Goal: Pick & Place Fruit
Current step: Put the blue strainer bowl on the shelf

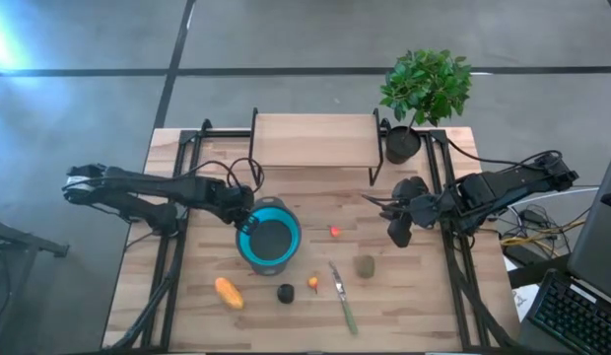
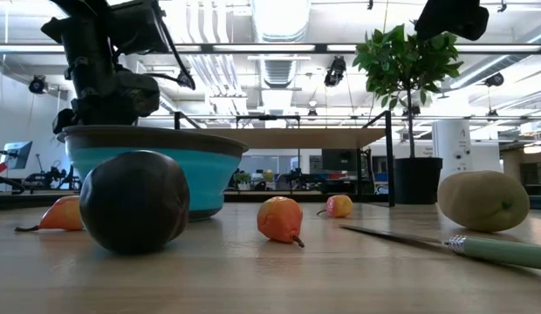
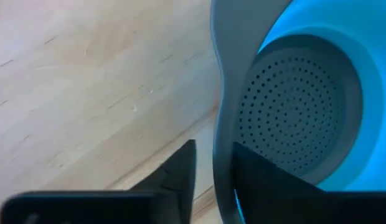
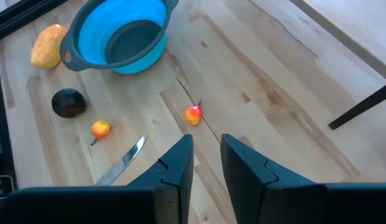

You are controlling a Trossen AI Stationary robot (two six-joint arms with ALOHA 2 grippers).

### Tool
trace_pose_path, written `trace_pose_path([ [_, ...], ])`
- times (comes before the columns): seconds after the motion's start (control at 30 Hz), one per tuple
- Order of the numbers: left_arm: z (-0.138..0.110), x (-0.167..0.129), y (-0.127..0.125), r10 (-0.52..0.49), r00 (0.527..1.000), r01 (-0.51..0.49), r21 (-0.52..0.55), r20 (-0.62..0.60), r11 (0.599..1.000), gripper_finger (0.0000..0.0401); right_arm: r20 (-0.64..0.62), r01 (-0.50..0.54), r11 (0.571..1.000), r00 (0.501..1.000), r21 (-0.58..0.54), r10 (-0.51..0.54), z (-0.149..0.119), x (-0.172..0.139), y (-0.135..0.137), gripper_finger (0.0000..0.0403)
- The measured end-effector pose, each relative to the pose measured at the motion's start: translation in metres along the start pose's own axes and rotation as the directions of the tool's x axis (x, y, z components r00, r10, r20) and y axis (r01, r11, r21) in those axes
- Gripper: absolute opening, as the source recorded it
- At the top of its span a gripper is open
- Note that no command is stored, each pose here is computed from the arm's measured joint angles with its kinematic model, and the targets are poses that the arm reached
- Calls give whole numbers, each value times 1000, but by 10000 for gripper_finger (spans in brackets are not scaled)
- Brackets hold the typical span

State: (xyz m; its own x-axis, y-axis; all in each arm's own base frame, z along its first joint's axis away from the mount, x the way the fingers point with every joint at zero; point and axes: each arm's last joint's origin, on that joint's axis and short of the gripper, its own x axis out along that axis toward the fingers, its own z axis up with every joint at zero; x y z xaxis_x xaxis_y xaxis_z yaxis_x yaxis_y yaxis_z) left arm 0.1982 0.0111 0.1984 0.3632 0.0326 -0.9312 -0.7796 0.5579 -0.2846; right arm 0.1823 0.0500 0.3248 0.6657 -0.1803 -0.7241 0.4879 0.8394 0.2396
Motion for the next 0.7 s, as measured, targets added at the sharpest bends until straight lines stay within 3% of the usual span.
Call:
trace_pose_path([
  [0.17, 1, -1, -1, -16, 1000, 16, -27, 9, 1000, 25, 1, 1, 1000, 1000, -7, -1, 0, 0, 0, 59],
  [0.4, 3, -9, -5, -54, 998, 56, -78, 36, 995, 31, -1, 4, 1000, 1000, -9, -4, 0, 0, 0, 44],
  [0.7, 24, -48, -31, -181, 973, 190, -52, 142, 980, 22, -12, 15, 999, 1000, -32, -16, -4, 4, -1, 60],
])
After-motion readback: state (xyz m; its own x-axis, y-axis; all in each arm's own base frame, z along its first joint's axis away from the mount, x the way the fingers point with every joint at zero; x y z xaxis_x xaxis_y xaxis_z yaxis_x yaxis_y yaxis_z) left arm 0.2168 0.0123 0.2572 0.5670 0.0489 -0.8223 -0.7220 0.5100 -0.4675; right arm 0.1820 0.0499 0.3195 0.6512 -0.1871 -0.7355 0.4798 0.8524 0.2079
